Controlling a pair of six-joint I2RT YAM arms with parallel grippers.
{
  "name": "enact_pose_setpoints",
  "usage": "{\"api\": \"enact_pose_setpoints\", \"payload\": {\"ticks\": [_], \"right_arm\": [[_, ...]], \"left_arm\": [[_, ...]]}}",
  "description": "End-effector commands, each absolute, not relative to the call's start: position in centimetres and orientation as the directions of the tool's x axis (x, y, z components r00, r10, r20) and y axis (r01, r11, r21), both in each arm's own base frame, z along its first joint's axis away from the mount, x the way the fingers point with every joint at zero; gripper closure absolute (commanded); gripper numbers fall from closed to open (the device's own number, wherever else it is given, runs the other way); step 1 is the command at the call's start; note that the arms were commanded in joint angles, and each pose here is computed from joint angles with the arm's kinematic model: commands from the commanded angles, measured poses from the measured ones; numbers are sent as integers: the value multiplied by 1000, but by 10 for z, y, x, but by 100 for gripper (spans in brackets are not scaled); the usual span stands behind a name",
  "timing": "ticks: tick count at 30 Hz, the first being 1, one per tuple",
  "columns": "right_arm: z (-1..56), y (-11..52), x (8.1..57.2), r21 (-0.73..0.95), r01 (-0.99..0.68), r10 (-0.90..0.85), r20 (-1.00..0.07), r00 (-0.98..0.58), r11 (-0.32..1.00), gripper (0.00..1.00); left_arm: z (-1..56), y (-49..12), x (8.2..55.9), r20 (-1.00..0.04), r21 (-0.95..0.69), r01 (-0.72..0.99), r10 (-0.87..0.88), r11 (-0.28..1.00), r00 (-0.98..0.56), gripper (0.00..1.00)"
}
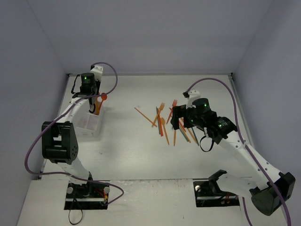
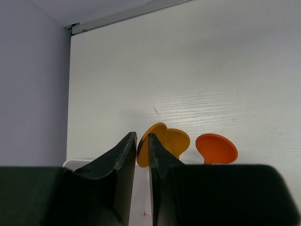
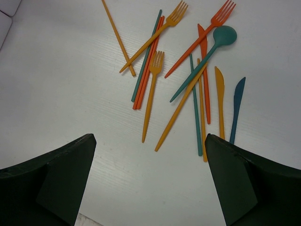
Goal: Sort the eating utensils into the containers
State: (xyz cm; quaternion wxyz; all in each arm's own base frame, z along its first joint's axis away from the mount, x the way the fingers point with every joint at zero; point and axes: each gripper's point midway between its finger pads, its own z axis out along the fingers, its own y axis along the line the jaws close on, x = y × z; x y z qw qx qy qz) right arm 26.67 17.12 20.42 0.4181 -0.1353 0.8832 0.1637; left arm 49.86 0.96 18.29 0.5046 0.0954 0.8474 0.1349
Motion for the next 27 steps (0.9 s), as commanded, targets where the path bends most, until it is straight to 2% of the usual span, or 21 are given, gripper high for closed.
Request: {"api": "enact_pose_setpoints", "payload": {"ticks": [1,9,11,17,19,22,26,27], "right_arm": [[206,173,275,181,-350,-73,-795,-602,919,0],[199,171,278,189,-303,-43,-781,-623,934,0],[198,169,280,190,-282,-30,-780,-625,940,0],[193,163,295,191,-162,43,-765,-642,968,1],[188,166,306,189,-122,64,-753,-655,974,5],[183,168,321,188,-61,100,-738,-667,980,20],[168,171,347,184,30,154,-708,-689,982,30],[163,170,352,180,52,165,-701,-694,982,35]], "left_arm": [[210,10,507,-871,328,12,307,945,-384,85],[210,9,498,-876,312,11,292,950,-385,81],[211,9,494,-879,303,6,282,953,-385,78],[238,6,475,-907,232,-20,209,973,-365,54],[252,0,462,-916,165,-35,140,986,-377,45],[264,-9,442,-915,40,-70,9,997,-402,41],[269,-32,417,-890,-76,-58,-94,995,-447,40],[269,-38,409,-883,-86,-46,-97,995,-459,40]]}}
